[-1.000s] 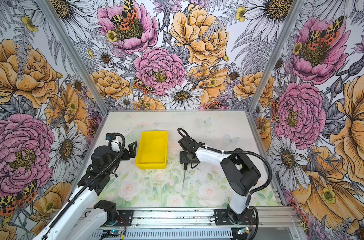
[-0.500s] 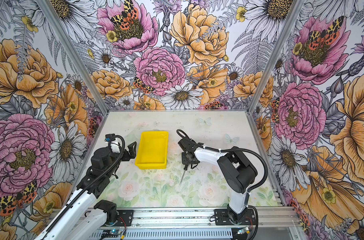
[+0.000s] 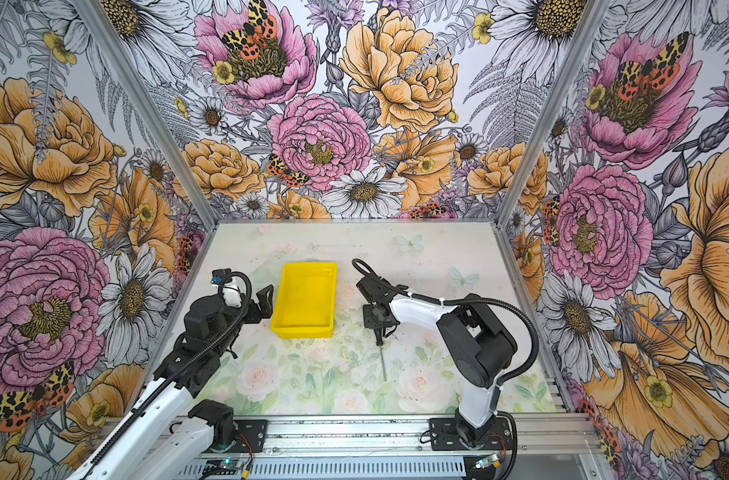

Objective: Put the screwdriver in the bin
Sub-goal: 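Close the right gripper on the screwdriver's yellow handle end and lift, then carry the screwdriver with the right gripper over the yellow bin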

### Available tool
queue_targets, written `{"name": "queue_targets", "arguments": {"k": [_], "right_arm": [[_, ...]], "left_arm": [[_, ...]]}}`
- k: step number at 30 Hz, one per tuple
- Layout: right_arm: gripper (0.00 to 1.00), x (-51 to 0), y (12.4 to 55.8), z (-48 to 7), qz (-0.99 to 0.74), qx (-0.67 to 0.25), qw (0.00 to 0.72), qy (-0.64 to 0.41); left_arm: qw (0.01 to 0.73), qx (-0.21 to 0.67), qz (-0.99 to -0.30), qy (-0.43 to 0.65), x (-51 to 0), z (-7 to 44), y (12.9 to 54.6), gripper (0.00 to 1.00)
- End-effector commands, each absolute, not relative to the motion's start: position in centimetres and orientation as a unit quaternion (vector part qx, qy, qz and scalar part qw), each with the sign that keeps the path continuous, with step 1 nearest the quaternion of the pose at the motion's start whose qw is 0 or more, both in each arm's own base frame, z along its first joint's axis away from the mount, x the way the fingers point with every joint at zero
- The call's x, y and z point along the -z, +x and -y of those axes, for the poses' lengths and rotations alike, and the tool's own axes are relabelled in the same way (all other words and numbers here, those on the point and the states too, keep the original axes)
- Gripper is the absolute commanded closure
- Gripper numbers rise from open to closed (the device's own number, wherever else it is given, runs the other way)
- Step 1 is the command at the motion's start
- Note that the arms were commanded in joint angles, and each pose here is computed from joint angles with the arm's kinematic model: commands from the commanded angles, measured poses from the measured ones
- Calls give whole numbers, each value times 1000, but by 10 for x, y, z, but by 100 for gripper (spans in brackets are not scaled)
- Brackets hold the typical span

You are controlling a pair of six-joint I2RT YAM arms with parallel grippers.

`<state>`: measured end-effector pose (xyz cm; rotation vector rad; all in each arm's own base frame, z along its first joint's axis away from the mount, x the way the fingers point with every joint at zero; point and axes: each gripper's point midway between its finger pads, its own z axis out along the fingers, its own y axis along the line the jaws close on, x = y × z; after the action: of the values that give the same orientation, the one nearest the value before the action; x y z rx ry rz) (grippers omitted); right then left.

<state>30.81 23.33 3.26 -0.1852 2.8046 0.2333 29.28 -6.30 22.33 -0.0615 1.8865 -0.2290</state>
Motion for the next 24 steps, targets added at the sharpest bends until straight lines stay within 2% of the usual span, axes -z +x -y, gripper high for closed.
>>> {"name": "queue_targets", "arguments": {"k": [1, 13, 24], "right_arm": [[100, -84, 325, -254, -966, -128, 213, -71], [100, -180, 357, -294, -929, -206, 298, -78], [100, -248, 365, -332, -895, -254, 350, -112]], "left_arm": [[582, 89, -808, -26, -221, 61, 290, 1], [584, 86, -807, -25, -222, 62, 289, 1], [590, 72, -804, -30, -225, 58, 287, 1]]}}
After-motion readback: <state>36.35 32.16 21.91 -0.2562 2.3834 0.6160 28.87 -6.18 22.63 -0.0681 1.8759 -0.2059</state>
